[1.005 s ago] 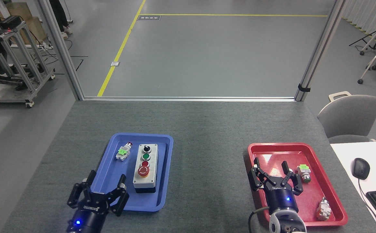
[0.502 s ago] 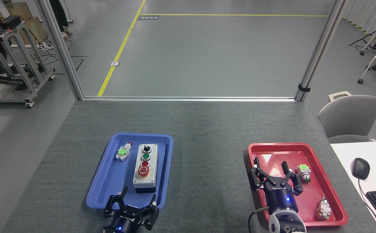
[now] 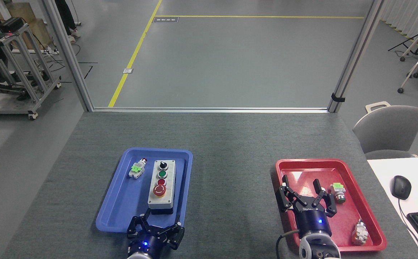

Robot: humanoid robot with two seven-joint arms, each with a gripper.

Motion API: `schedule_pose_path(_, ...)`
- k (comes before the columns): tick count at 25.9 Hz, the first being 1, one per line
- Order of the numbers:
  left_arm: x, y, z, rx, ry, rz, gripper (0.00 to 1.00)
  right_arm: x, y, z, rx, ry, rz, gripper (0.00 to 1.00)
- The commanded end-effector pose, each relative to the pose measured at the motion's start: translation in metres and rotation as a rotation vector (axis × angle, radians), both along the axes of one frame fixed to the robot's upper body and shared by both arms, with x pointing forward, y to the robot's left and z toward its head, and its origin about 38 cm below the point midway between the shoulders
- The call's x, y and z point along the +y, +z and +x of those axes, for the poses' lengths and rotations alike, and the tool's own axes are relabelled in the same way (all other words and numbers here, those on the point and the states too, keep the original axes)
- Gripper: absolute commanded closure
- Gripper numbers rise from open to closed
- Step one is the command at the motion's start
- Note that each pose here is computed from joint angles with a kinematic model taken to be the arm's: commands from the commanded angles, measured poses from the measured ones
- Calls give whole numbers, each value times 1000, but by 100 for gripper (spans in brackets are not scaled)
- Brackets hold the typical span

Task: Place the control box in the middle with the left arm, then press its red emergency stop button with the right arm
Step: 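Close the left gripper on the near end of the control box, then lift the control box with the left gripper and carry it off the blue tray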

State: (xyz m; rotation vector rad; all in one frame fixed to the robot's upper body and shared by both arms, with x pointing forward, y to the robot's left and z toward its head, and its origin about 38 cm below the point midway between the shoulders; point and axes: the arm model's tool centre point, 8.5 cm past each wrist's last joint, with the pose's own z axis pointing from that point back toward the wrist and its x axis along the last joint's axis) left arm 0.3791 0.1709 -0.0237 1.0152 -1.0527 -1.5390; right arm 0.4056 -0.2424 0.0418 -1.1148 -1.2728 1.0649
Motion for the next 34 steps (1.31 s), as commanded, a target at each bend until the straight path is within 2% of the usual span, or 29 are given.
schedule_pose_path(1, 1, -5, 6, 42, 9, 4, 1, 0, 0, 0, 1, 2, 0, 0)
schedule_pose_path(8, 5, -4, 25, 52, 42, 21, 1, 0, 0, 0, 1, 3, 0, 0)
schedule_pose_path(14, 7, 7, 41, 32, 46, 15, 1, 0, 1, 1, -1, 4, 0, 0)
schedule_pose_path(20, 7, 14, 52, 65, 53, 28, 1, 0, 1, 1, 1, 4, 0, 0)
schedule_pose_path(27, 8, 8, 66, 104, 55, 39, 1, 1, 1, 1, 1, 4, 2, 0)
schedule_pose_path(34, 17, 20, 92, 89, 72, 46, 1, 3, 0, 1, -1, 3, 8, 0)
